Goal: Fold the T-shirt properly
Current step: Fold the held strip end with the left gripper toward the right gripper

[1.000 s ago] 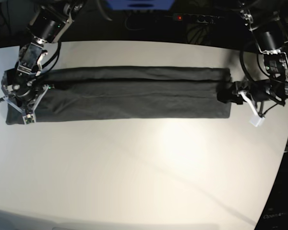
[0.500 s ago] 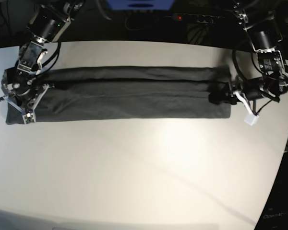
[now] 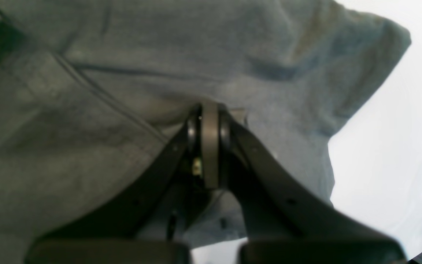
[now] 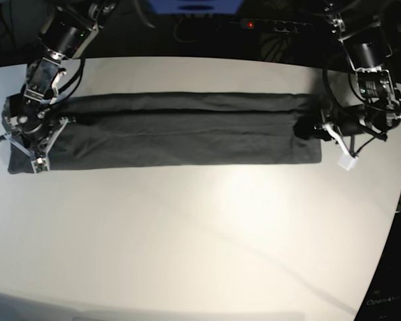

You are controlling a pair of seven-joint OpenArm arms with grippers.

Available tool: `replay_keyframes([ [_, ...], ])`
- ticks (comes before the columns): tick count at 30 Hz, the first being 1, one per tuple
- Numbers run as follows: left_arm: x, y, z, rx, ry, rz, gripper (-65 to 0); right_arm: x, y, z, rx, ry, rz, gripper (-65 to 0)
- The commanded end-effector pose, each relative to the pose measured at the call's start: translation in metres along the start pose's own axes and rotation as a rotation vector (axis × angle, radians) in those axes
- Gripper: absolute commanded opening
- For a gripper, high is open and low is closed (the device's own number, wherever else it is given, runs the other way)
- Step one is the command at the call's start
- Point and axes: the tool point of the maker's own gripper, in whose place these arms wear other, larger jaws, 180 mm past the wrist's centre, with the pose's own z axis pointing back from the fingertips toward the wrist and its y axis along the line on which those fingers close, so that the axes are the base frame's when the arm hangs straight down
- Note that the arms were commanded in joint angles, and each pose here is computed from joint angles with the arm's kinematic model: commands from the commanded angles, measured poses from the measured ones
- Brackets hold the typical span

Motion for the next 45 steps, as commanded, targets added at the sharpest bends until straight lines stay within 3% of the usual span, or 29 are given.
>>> replay_keyframes([
  [1, -0.012, 0.009, 0.003, 0.047, 0.073, -0.009, -62.3, -0.034, 0.007, 0.000, 0.023, 0.140, 0.034, -64.7],
  [8, 0.002, -0.006, -0.004, 0.023, 0.038, -0.042, -62.3, -0.039, 0.011, 0.000, 0.030, 0.149, 0.039, -64.7],
  [16, 0.013, -0.051, -0.028, -0.059, -0.014, -0.101, -62.3, -0.040, 0.011, 0.000, 0.030, 0.150, 0.039, -64.7],
  [25, 0.032, -0.090, -0.032, -0.071, -0.013, -0.282, -62.3, -0.040, 0.012, 0.000, 0.032, 0.150, 0.038, -64.7],
  [30, 0.040, -0.126, -0.043, -0.092, 0.030, -0.445, -62.3, -0.038, 0.011, 0.000, 0.031, 0.146, 0.039, -64.7],
  [45, 0.017, -0.188, -0.080, -0.199, 0.163, -0.635, -62.3, -0.038, 0.011, 0.000, 0.031, 0.146, 0.039, -64.7],
])
